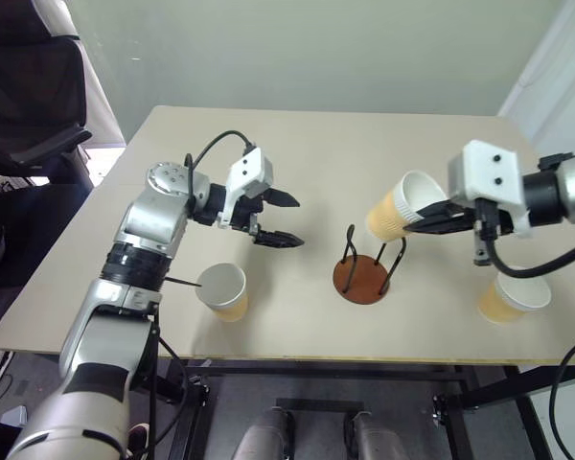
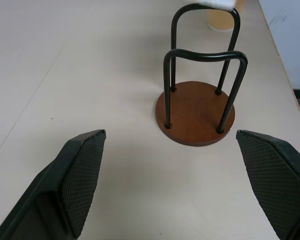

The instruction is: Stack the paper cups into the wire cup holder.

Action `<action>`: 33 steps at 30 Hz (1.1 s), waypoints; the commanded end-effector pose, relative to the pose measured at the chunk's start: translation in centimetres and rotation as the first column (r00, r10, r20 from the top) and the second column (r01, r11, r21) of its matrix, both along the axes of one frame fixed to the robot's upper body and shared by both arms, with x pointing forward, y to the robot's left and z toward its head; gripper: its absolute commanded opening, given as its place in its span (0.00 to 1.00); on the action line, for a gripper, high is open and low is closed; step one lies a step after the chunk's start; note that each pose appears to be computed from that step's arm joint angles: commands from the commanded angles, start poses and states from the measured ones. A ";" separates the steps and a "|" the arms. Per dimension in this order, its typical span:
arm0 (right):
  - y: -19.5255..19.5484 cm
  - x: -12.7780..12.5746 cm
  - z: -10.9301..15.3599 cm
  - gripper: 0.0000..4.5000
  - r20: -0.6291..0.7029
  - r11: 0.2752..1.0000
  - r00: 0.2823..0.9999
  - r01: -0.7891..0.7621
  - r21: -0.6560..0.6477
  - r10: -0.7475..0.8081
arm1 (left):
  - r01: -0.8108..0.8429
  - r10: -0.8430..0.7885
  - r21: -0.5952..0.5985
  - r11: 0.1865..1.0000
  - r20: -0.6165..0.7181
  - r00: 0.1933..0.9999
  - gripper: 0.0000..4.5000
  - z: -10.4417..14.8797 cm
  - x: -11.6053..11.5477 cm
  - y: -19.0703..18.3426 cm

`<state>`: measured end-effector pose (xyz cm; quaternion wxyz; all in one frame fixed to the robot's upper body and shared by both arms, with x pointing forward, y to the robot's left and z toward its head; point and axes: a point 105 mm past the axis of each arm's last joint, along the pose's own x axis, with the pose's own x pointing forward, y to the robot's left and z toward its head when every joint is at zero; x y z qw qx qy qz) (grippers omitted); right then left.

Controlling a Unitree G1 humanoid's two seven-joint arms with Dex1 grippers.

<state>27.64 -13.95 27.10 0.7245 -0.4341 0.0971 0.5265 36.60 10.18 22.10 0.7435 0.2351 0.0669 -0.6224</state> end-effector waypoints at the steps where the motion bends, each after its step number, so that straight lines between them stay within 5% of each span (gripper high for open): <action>1: 0.4 -0.1 0.2 0.01 0.028 1.000 0.999 -0.024 -0.010 0.024 | 0.005 -0.005 0.000 1.000 0.056 0.998 1.00 1.6 -0.1 0.0; 19: 1.2 -0.3 -1.7 0.01 0.029 0.992 0.997 -0.072 -0.099 0.075 | -0.002 0.002 0.002 1.000 0.058 0.998 1.00 1.6 -0.1 0.0; 22: 1.4 -0.3 -1.7 0.13 0.032 0.993 0.996 -0.075 -0.092 0.078 | -0.002 0.002 0.004 1.000 0.061 0.998 1.00 1.6 -0.1 0.1; 27: 2.2 -0.3 -0.9 0.50 0.030 0.998 0.997 -0.069 -0.002 0.069 | -0.002 0.002 0.007 1.000 0.060 0.998 1.00 1.6 -0.2 0.1; 33: 2.1 -0.9 0.0 0.50 0.008 0.995 0.999 -0.049 0.086 0.049 | -0.005 0.002 0.033 0.999 0.095 0.995 1.00 2.2 -0.5 0.6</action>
